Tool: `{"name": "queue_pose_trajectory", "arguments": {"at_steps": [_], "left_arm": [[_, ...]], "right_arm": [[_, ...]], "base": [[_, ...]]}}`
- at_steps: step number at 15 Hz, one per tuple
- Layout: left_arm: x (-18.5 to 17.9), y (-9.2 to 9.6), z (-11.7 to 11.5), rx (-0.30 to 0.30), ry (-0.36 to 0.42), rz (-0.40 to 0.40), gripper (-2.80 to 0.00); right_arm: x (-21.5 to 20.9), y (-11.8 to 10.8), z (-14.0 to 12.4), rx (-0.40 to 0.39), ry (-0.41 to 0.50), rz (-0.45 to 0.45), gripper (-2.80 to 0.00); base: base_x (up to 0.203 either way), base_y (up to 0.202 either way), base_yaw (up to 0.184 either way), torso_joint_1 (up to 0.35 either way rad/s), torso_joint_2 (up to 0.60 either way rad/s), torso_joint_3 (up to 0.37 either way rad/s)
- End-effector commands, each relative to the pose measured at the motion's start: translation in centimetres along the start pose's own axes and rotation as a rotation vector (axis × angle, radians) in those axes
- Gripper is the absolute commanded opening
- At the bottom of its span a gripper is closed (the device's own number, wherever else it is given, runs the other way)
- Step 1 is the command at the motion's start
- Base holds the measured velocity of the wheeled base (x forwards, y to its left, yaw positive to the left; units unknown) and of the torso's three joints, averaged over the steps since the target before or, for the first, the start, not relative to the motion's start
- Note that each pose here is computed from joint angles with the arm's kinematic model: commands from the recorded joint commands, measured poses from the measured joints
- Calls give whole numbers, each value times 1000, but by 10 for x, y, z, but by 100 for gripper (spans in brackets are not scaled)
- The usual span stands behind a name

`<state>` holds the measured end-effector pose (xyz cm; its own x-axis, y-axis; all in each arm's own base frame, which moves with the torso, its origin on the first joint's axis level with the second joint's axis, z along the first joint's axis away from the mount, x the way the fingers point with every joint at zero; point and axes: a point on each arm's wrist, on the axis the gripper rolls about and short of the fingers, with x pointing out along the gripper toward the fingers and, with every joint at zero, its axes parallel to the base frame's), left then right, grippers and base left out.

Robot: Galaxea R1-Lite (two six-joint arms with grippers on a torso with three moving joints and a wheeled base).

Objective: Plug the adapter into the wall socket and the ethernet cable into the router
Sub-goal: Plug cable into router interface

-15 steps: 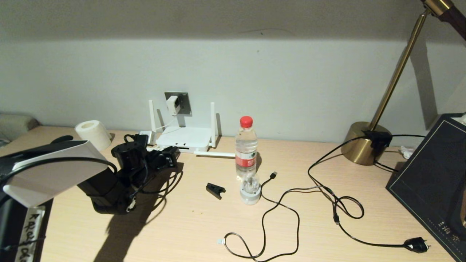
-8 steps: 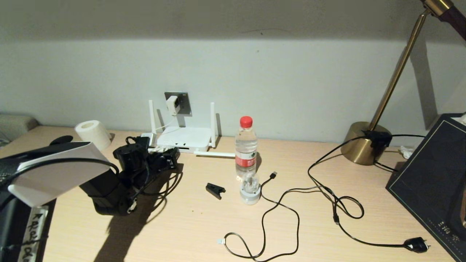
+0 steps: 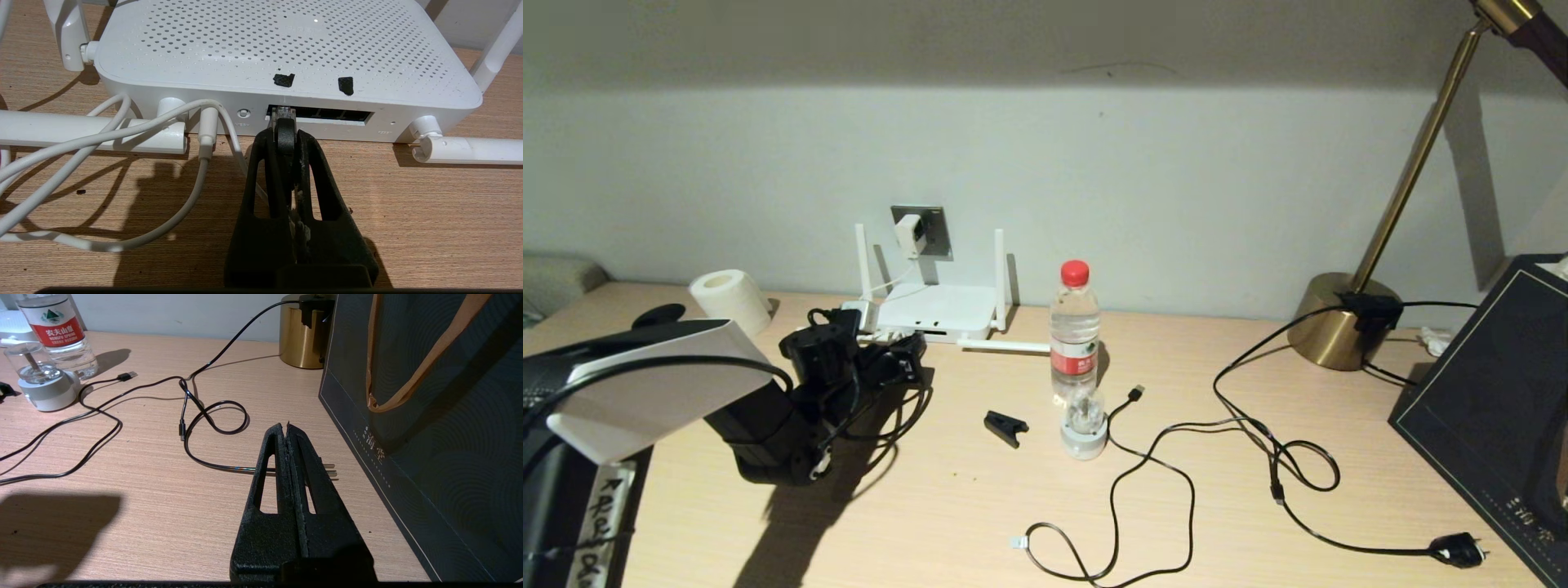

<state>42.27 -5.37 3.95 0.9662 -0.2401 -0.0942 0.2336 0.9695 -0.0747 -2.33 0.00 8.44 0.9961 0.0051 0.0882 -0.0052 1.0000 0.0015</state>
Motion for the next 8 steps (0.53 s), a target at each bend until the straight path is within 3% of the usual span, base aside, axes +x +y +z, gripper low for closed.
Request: {"name": "queue_pose_trajectory", "arguments": {"at_steps": [1,8], "left_arm": [[0,-1,2,1,-12,-3,-280],[-3,-3,9,1,-27,-4,-280]], "right_arm": [[2,0,-10,0,36,1,-280],[2,0,-10,0,36,1,-280]], "base": [[0,0,0,0,0,0],[0,0,0,0,0,0]]}}
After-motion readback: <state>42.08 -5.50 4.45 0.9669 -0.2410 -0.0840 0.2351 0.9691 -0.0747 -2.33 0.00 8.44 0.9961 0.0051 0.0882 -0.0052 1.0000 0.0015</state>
